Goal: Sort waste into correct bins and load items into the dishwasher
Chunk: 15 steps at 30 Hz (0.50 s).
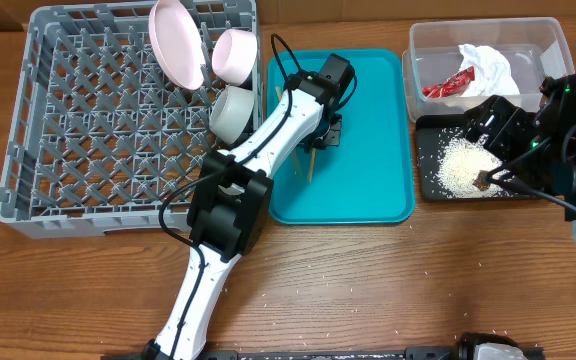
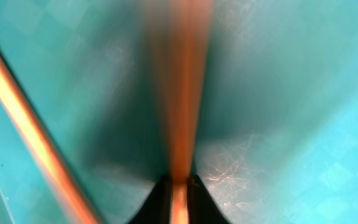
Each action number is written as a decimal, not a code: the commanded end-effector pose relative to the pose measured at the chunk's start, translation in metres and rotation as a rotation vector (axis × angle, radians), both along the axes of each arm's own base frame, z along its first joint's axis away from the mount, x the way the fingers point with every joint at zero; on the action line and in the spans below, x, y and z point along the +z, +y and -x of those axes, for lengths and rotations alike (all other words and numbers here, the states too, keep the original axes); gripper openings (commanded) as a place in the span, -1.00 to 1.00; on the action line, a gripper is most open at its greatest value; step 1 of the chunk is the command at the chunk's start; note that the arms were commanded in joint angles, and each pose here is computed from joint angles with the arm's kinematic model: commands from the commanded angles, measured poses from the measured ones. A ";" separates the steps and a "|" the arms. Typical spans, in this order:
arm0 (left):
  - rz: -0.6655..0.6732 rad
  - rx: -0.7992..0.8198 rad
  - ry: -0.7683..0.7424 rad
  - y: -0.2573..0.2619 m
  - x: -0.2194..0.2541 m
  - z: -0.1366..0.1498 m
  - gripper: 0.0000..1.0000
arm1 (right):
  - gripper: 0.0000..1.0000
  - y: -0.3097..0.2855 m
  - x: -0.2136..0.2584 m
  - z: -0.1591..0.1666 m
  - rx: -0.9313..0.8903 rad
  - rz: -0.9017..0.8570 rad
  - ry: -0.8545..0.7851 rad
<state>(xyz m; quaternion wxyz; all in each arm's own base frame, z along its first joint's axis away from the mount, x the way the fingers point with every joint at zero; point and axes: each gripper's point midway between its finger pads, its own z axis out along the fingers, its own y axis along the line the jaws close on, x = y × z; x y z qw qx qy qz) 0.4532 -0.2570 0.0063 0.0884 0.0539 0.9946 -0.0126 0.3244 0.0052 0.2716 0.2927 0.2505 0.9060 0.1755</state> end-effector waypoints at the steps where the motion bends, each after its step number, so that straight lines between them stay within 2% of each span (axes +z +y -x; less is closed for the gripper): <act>1: -0.031 -0.014 0.069 0.005 -0.031 0.013 -0.92 | 1.00 -0.002 0.004 -0.001 -0.005 0.005 -0.015; 7: -0.009 -0.032 0.024 0.003 0.002 0.000 -0.92 | 1.00 -0.002 0.004 -0.001 -0.005 0.005 -0.015; 15: 0.056 -0.052 -0.117 0.007 0.121 -0.022 -0.92 | 1.00 -0.002 0.004 -0.001 -0.005 0.005 -0.015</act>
